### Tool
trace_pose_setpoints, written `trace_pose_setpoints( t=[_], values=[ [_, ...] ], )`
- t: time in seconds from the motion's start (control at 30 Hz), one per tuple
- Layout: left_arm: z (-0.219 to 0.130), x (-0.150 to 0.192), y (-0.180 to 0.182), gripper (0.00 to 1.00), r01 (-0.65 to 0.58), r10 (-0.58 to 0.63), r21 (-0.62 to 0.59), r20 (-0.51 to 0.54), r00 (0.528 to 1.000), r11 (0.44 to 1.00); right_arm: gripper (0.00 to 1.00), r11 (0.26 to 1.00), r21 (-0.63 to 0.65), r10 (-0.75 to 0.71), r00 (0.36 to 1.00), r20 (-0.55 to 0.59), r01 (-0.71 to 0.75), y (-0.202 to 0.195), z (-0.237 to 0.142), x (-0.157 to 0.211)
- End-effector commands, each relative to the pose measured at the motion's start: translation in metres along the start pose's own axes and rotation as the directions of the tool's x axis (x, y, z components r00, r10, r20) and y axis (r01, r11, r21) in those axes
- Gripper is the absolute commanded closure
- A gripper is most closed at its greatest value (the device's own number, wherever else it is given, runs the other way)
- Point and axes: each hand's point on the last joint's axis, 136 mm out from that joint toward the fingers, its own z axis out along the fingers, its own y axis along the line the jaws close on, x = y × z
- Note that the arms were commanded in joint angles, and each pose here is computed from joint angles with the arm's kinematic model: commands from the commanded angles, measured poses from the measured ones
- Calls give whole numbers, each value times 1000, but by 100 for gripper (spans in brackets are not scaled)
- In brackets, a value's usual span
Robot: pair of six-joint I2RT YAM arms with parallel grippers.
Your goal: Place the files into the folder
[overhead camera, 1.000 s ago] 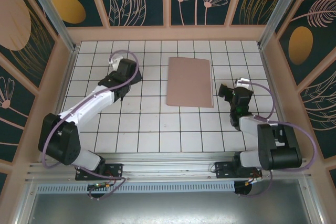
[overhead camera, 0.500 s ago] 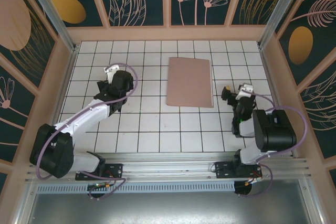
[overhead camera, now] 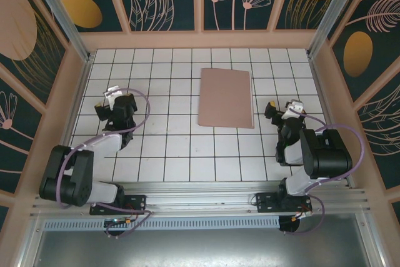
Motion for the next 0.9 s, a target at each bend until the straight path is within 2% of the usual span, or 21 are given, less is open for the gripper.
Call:
trace_pose_setpoints(
  t=[0.0, 0.1, 0.13, 0.2, 0.27, 0.47, 0.53, 0.7, 0.87],
  values=[
    [9, -10, -6, 1, 71, -76, 66, 80, 994, 995, 1, 1000, 22, 20, 998, 59, -21, -3, 3, -16],
    [23, 0, -15, 1, 33, -37, 109, 37, 999, 994, 1, 1000, 22, 19, 998, 59, -20, -3, 3, -16],
    [25, -3, -16, 1, 15, -22, 116, 57, 998, 993, 1, 1000, 21, 19, 998, 60, -20, -3, 2, -16],
    [26, -8, -10, 1, 34, -47, 125, 108, 993, 992, 1, 1000, 22, 18, 998, 59, -20, -3, 2, -16],
    [27, -5, -7, 1, 66, -83, 169, 97, 992, 983, 1, 1000, 21, 18, 998, 60, -19, -3, 2, -16],
    [-16, -7, 8, 1, 93, -163, 265, 254, 953, 960, 1, 1000, 19, 19, 998, 66, -21, -3, 1, -16],
    [-24, -6, 17, 1, 123, -202, 260, 305, 931, 958, 1, 1000, 14, 18, 997, 75, -19, -3, -2, -17],
    [-8, -1, 5, 1, 92, -155, 259, 232, 960, 962, 1, 1000, 11, 19, 996, 83, -20, -2, -4, -18],
    [-5, -1, 6, 1, 102, -163, 260, 225, 961, 960, 1, 1000, 11, 20, 997, 80, -21, -2, -3, -18]
  ],
)
